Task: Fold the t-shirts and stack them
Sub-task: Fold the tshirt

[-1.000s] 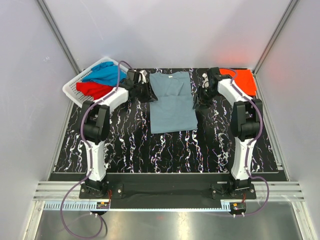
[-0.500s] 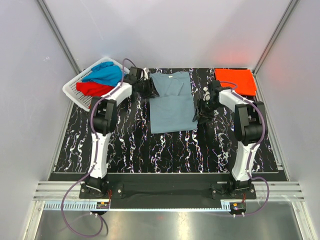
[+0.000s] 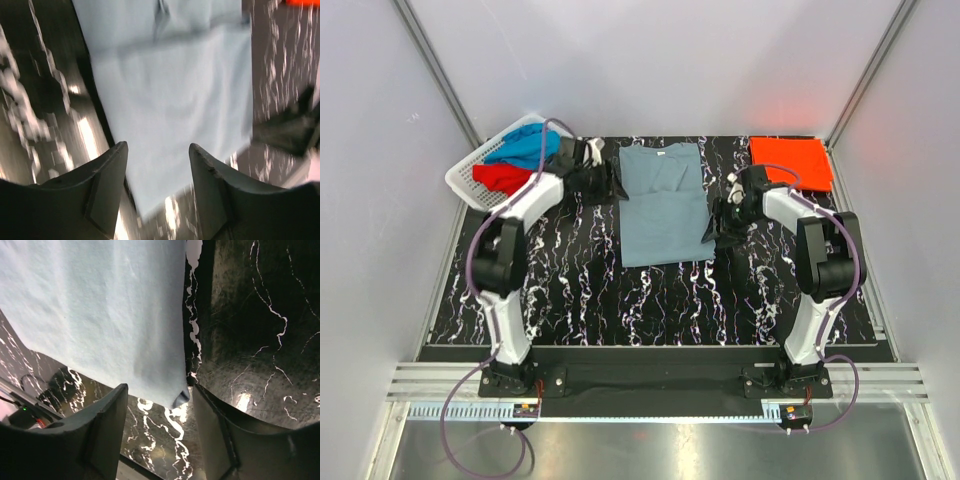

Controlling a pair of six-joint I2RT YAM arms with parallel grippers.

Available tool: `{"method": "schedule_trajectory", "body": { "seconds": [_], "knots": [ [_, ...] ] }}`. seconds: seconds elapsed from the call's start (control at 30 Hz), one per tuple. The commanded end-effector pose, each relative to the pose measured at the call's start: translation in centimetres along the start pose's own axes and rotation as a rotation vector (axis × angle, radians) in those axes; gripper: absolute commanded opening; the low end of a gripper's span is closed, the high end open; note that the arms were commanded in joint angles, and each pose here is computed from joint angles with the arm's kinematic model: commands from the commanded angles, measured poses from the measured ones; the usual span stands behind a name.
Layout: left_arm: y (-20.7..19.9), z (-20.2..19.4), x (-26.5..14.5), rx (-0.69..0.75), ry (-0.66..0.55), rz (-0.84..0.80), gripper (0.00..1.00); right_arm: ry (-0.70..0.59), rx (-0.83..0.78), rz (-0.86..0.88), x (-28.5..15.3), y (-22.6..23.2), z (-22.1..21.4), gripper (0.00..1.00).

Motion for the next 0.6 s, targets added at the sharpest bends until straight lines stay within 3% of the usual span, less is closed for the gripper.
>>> {"method": "schedule_trajectory", "body": {
  "seconds": [0.0,0.03,0.23,0.4,0.5,0.57],
  "knots": [
    [-2.0,-2.0,-3.2,0.060,-0.040,-0.031,0.58,-0.067,-0.092,0.062,-0.8,1.0,1.2,0.63],
    [-1.3,-4.8,-2.9,0.026,0.006,-0.033,0.58,-0.068,-0.105,0.082,-0.7,1.2,1.3,0.64],
    [-0.6,-9.8,-3.3,-0.001,0.045,-0.079,0.59,-0.067,-0.147,0.184,-0.2,1.8,0.9,0.65],
    [0.1,-12.9,-2.0,-0.040,0.096,-0.110,0.59,-0.048,-0.122,0.180,0.3,0.9,0.1,0.43],
    [0.0,-13.8,-1.4,-0.034,0.103,-0.120,0.59,-0.036,-0.092,0.130,0.6,-0.1,-0.3,0.43],
    [-0.4,-13.9,-1.3,-0.022,0.099,-0.132,0.59,-0.029,-0.063,0.123,0.5,-0.3,-0.8,0.48]
  ]
}}
Point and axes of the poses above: each gripper's point midway between its finger pads, its own x axis out along the fingers, its own y axis along the line the jaws close on, z = x × y, the point moved 1 cm from there along -x, back along the fingers, and after that the axes turned 4 degrees about x, right-handed, at the moved point
